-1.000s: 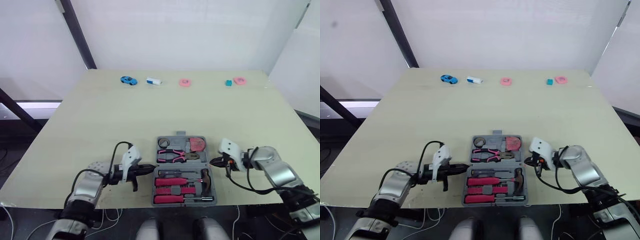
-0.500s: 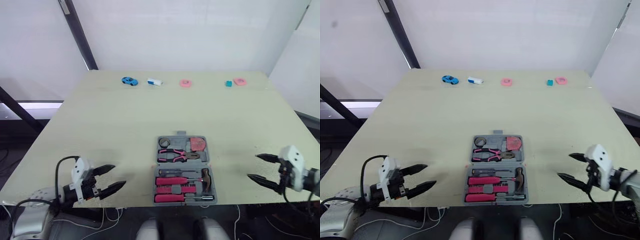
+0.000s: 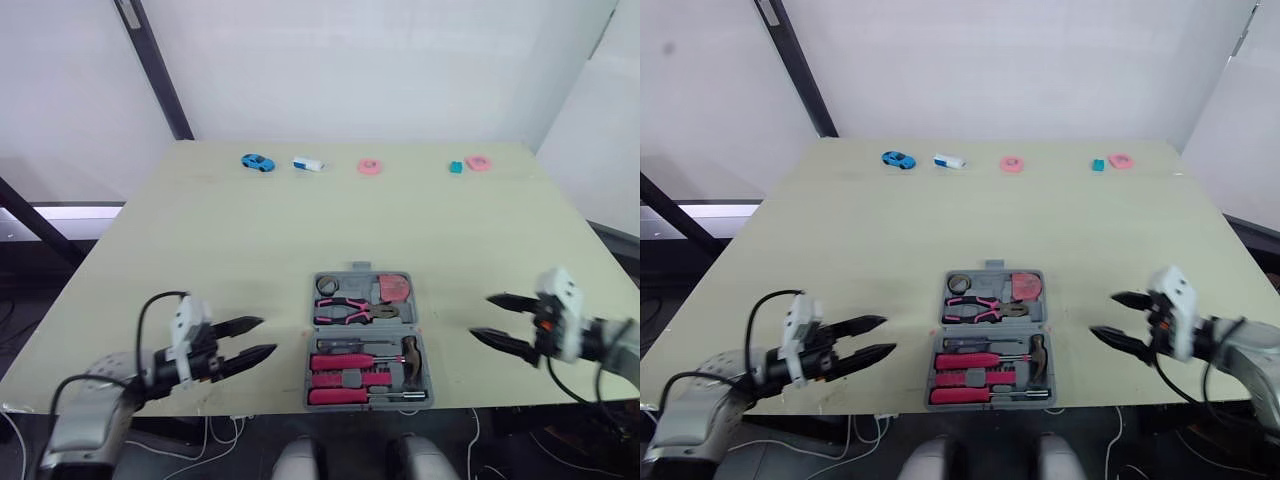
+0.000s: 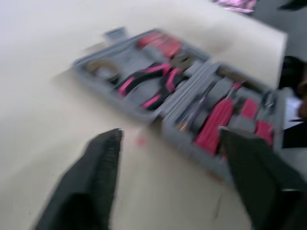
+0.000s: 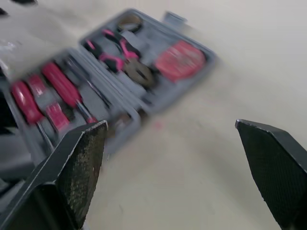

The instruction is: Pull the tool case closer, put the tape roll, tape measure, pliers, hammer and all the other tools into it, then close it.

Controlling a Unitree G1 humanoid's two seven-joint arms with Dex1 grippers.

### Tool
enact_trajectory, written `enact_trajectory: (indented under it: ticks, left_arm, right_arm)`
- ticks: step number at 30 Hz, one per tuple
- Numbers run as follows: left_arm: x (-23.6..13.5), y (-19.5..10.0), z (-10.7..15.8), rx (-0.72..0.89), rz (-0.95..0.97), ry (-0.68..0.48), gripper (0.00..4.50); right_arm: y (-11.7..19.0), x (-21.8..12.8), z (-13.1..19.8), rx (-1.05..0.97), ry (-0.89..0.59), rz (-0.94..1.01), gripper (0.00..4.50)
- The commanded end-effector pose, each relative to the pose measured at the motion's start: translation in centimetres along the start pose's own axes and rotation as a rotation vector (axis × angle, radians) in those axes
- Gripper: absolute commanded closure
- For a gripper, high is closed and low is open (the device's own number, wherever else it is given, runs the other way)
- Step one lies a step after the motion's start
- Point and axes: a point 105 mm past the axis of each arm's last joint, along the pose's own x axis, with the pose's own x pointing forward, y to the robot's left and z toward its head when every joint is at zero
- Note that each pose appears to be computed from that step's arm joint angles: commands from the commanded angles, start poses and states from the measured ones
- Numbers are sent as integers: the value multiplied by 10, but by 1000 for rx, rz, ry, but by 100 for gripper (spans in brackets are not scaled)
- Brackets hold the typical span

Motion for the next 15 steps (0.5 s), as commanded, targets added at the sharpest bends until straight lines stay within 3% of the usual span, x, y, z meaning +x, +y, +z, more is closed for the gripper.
enact_trajectory:
  ticks: [1, 4, 5, 15]
  left_arm:
    - [10, -6, 4, 33, -64, 3, 286]
    - [33, -14, 1, 66, -163, 16, 431]
    - [40, -17, -2, 82, -198, 30, 443]
    - [70, -29, -26, 165, -336, 95, 443]
  right_arm:
    - [-8, 10, 0, 43, 55, -24, 0]
    - [-14, 33, 0, 115, 117, 45, 0]
    - [-14, 40, -1, 140, 138, 79, 0]
    - [-36, 81, -6, 335, 264, 138, 0]
